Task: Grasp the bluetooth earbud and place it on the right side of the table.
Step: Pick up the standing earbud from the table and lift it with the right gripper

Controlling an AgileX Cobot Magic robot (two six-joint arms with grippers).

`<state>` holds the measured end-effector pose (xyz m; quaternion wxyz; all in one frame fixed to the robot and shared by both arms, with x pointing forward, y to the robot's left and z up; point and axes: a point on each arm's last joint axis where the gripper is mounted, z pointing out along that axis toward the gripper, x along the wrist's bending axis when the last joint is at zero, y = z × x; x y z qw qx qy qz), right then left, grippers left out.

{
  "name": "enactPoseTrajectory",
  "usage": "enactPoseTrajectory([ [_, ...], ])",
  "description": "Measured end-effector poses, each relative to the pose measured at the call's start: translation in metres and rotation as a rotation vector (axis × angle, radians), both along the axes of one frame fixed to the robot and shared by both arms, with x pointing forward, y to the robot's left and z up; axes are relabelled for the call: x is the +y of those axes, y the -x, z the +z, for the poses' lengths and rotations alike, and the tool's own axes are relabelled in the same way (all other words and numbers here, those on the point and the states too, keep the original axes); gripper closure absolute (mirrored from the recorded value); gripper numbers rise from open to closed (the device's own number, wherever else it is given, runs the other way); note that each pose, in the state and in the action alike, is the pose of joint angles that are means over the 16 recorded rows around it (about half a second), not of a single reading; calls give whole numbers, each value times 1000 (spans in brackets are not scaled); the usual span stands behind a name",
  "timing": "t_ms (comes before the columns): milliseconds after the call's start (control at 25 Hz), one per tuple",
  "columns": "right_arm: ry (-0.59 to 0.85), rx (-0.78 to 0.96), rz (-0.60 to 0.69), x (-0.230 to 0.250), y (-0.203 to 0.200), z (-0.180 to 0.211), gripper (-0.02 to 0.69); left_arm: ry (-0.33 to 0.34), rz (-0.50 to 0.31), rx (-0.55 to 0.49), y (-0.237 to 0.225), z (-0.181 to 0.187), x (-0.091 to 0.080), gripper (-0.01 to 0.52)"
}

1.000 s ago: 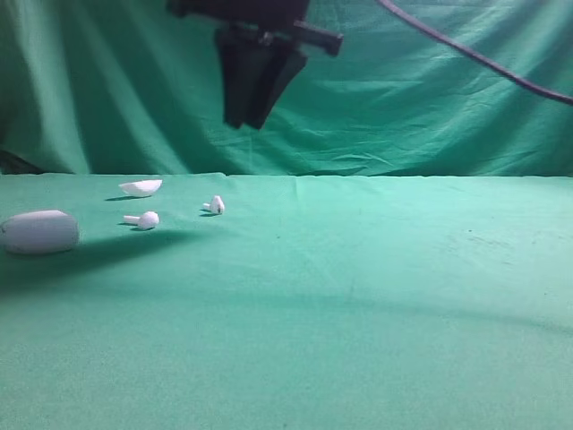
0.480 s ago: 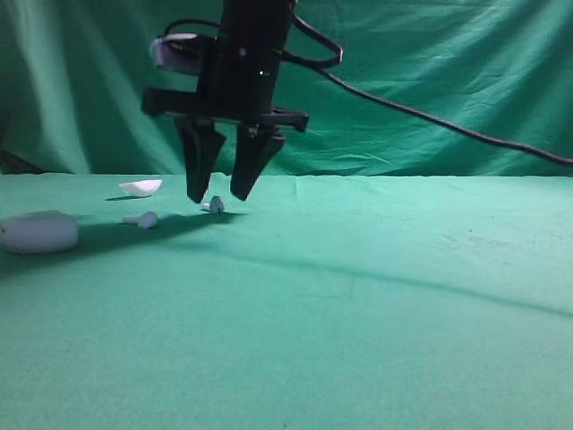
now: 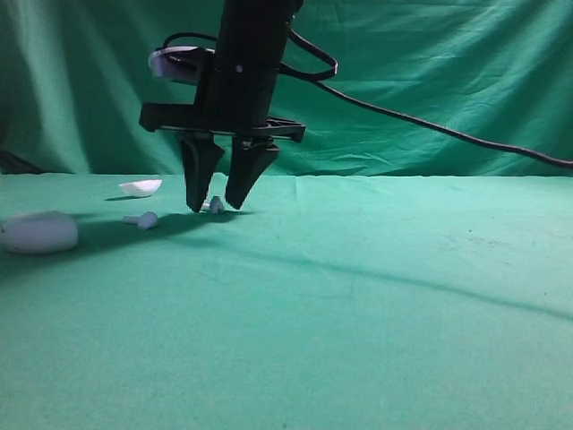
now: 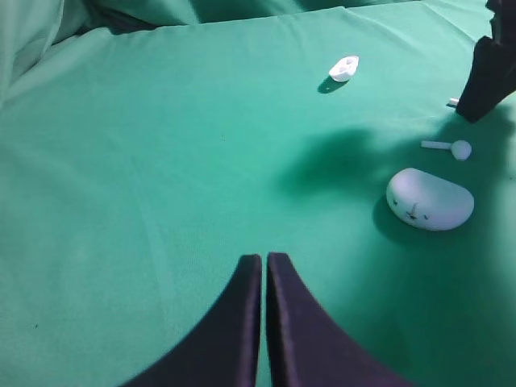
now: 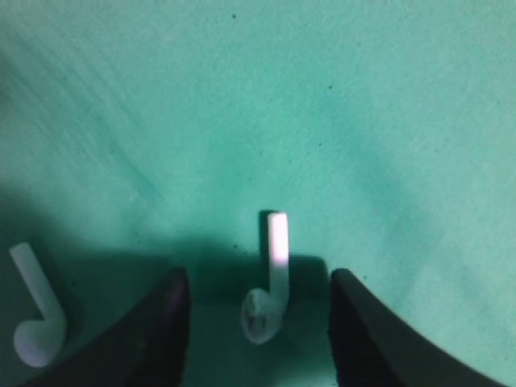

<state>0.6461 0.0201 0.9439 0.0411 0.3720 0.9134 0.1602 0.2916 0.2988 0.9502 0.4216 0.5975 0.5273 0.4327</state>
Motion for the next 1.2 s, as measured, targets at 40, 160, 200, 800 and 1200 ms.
enactPoseTrajectory([
  [40, 0, -1, 0, 0, 0, -1, 325, 0, 0, 0, 0, 0, 0, 514],
  [160, 2, -5, 0, 0, -1, -2, 337, 0, 0, 0, 0, 0, 0, 514],
  [200, 4, -6, 0, 0, -1, -2, 347, 0, 0, 0, 0, 0, 0, 514],
  [800, 55, -4, 9, -3, -2, 2, 562, 0, 0, 0, 0, 0, 0, 514],
  [1200, 54, -58, -47, -20, 5, 67, 571, 0, 0, 0, 0, 0, 0, 514],
])
